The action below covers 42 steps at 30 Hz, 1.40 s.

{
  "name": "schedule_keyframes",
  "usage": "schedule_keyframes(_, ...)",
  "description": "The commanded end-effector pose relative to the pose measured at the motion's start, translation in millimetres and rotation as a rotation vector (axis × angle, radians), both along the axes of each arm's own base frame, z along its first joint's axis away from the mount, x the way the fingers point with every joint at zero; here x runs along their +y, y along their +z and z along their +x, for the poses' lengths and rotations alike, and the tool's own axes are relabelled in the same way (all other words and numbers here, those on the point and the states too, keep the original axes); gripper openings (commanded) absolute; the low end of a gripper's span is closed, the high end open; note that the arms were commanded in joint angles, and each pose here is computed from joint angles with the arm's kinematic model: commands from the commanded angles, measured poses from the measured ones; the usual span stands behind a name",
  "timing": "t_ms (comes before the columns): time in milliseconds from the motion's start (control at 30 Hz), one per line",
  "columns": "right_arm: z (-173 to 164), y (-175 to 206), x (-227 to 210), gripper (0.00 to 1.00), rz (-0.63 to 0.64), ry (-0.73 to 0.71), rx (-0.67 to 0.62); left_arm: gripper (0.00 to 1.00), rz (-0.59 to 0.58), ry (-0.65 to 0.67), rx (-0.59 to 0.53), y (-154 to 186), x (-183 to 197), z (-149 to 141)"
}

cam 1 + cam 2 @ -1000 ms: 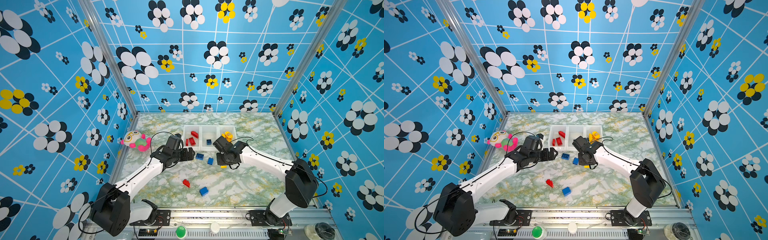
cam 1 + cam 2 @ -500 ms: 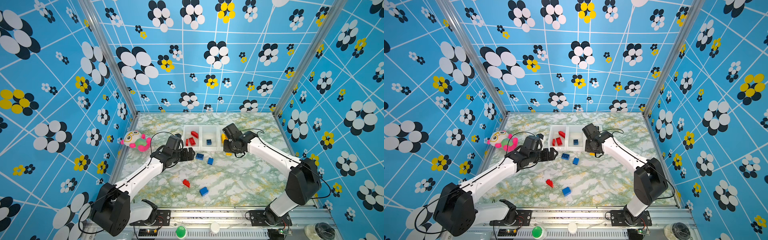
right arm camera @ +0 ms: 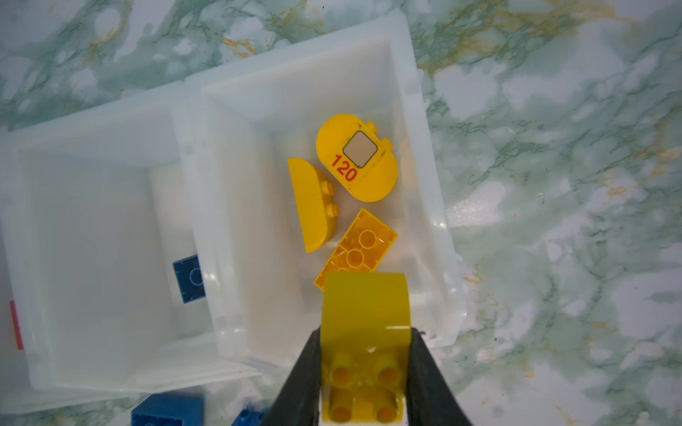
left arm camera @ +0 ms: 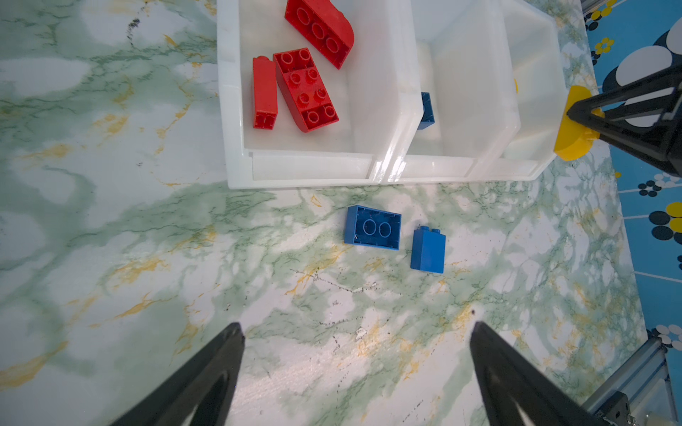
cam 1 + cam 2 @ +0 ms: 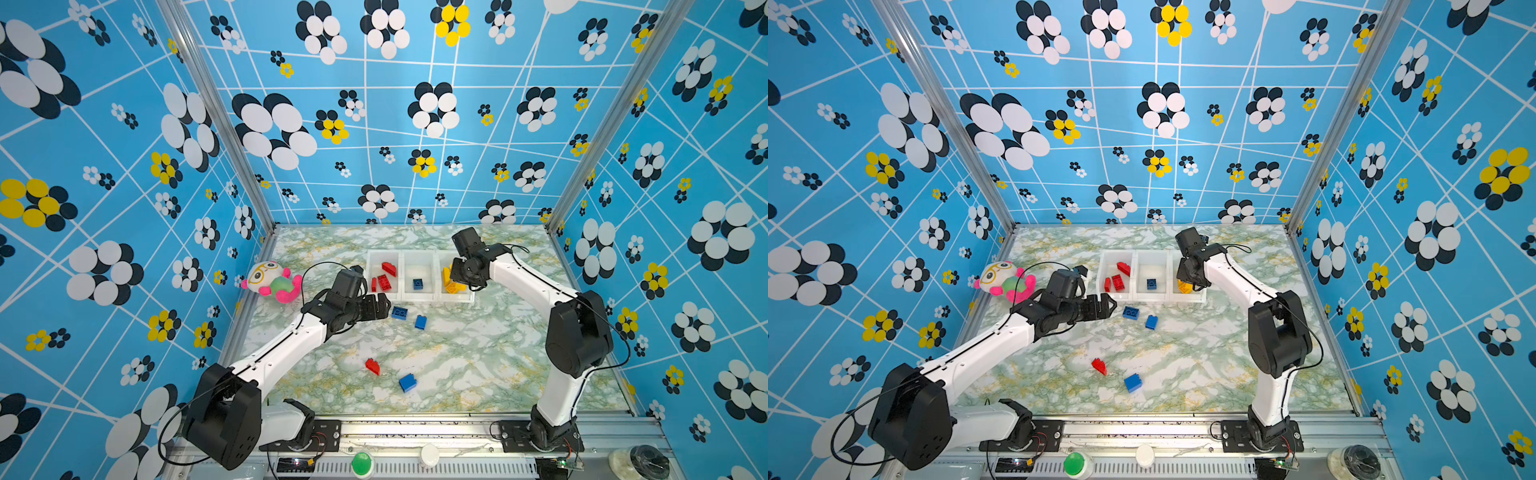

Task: Sort the legos into containers by color
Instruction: Place the lego in the container.

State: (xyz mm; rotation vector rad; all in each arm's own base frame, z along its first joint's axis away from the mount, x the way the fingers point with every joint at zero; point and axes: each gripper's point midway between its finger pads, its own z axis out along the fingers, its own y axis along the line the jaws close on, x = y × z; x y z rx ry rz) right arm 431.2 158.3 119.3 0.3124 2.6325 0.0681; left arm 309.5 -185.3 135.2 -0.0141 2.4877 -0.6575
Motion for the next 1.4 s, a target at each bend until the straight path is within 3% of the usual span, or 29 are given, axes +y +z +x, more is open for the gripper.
schedule_keyframes(0, 20.6, -4.8, 4.5, 0.20, 0.004, 0.007, -0.011, 0.97, -0.012, 0.006, 0.001, 7.9, -0.3, 4.3)
schedule_keyframes(233, 50.2, -22.5, 7.2, 0.20, -0.036, 0.029, 0.006, 0.97, -0.011, 0.018, 0.003, 9.2, 0.7, 4.5)
schedule_keyframes(467, 57.1, -40.1, 7.4, 0.21, -0.057, 0.032, 0.038, 0.97, -0.013, 0.039, -0.003, 12.1, 2.7, 4.6)
schedule_keyframes(533, 56.1, -43.3, 6.8, 0.25, -0.061, 0.032, 0.045, 0.97, -0.014, 0.046, -0.005, 13.0, 3.6, 4.2)
schedule_keyframes(667, 53.0, -43.4, 6.6, 0.48, -0.056, 0.034, 0.048, 0.98, -0.011, 0.050, -0.009, 15.8, 4.4, 3.2)
schedule_keyframes(767, 51.2, -36.1, 5.9, 0.56, -0.050, 0.034, 0.035, 0.98, -0.006, 0.053, -0.011, 17.0, 5.5, 2.3)
schedule_keyframes(1100, 33.4, -9.6, 2.8, 0.63, -0.029, 0.051, 0.011, 0.98, 0.020, 0.044, -0.003, 15.2, 5.5, -7.4)
schedule_keyframes(1367, 0.6, 4.0, 5.7, 0.71, -0.022, 0.094, 0.014, 0.98, 0.076, 0.065, 0.050, 8.6, 18.8, -28.9)
